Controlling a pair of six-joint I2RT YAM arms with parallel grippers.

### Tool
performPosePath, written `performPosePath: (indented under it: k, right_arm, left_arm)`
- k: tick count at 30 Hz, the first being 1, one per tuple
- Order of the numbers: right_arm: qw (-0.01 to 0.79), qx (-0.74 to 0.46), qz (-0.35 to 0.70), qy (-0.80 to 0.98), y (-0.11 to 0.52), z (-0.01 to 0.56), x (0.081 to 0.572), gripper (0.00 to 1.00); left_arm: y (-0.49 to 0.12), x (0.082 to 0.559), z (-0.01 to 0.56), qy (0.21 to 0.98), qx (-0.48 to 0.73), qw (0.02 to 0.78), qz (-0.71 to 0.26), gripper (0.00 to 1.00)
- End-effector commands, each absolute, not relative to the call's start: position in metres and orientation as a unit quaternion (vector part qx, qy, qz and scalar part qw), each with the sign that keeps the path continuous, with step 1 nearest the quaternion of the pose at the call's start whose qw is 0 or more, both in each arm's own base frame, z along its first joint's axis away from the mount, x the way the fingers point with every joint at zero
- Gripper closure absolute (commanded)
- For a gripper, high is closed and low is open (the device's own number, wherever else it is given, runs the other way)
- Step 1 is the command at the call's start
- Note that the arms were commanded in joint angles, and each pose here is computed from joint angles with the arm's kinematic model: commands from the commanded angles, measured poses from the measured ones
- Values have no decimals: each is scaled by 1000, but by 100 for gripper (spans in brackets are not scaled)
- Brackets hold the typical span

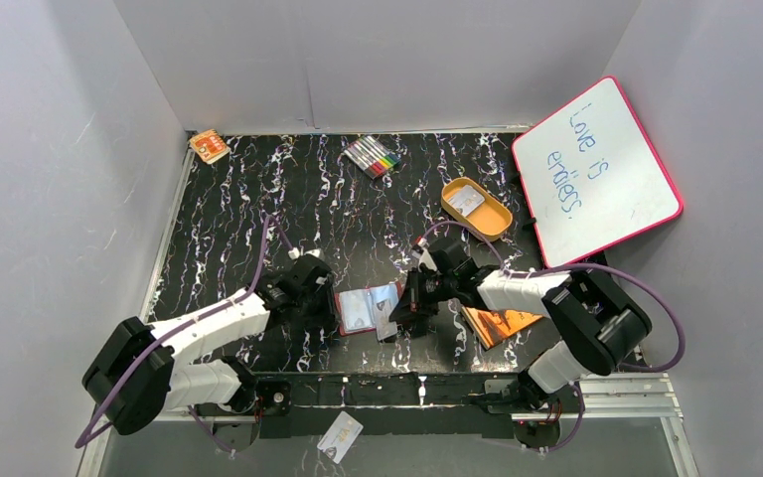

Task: Put the credit cards into the card holder
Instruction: Insert the credit card into the card holder.

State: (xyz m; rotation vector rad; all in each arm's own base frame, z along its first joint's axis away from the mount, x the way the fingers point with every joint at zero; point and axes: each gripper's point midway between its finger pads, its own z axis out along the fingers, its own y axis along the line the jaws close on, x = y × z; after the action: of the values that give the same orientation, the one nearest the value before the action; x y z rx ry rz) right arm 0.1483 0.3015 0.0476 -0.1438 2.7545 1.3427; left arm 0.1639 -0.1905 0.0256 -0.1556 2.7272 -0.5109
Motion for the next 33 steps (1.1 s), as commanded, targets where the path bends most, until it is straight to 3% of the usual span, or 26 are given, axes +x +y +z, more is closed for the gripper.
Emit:
performPosePath:
  k: [1, 7, 33]
  right_arm:
    - [92, -56, 451, 886, 303, 76, 171, 100]
    - [123, -61, 480, 866, 304, 97, 195, 100]
    - [43, -94, 502, 859, 315, 54, 191, 100]
  left_arm:
    - [-189, 184, 54, 959, -42, 225, -165, 71]
    - [-202, 202, 74, 952, -38, 248, -175, 65]
    - [-172, 183, 18, 976, -62, 186, -91, 67]
